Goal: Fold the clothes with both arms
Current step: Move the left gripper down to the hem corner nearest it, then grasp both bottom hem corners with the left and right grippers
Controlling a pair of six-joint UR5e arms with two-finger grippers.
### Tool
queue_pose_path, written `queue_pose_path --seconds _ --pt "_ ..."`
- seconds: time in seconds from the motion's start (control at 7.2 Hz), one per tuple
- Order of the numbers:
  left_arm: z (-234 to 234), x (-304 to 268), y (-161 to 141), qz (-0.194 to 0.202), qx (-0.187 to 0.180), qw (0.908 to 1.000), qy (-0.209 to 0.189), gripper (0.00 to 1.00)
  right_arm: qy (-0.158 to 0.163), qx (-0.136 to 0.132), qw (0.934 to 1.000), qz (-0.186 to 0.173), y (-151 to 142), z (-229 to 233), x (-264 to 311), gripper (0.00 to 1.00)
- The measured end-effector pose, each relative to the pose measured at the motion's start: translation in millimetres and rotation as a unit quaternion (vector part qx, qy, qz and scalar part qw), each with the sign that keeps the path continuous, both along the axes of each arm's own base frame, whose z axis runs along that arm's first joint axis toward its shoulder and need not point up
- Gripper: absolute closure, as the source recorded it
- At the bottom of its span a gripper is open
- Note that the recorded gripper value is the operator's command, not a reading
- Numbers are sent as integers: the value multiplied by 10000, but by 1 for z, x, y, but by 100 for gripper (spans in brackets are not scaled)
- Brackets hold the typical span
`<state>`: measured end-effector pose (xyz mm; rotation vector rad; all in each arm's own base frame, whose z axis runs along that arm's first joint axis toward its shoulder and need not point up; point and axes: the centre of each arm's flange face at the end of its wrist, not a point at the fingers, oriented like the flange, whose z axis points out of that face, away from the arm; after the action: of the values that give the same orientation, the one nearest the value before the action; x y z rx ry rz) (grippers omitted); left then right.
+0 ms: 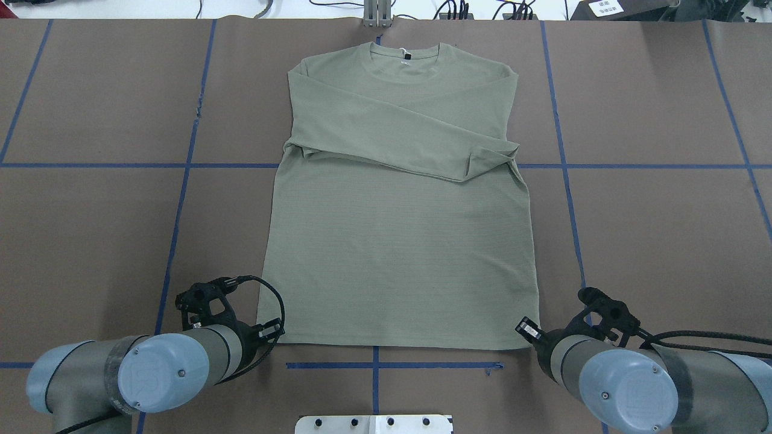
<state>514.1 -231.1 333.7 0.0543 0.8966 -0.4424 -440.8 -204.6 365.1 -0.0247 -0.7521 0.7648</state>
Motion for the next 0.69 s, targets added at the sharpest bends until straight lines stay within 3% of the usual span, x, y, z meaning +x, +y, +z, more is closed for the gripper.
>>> queue_pose_path --seconds 0.42,0.69 --pt "-6 -4 1 2 2 10000 64 100 -21 3 10000 -6 0 -2 -1 100" --pt "-35 -26 11 52 -126 9996 256 100 -86 8 10000 -13 1 -8 1 100"
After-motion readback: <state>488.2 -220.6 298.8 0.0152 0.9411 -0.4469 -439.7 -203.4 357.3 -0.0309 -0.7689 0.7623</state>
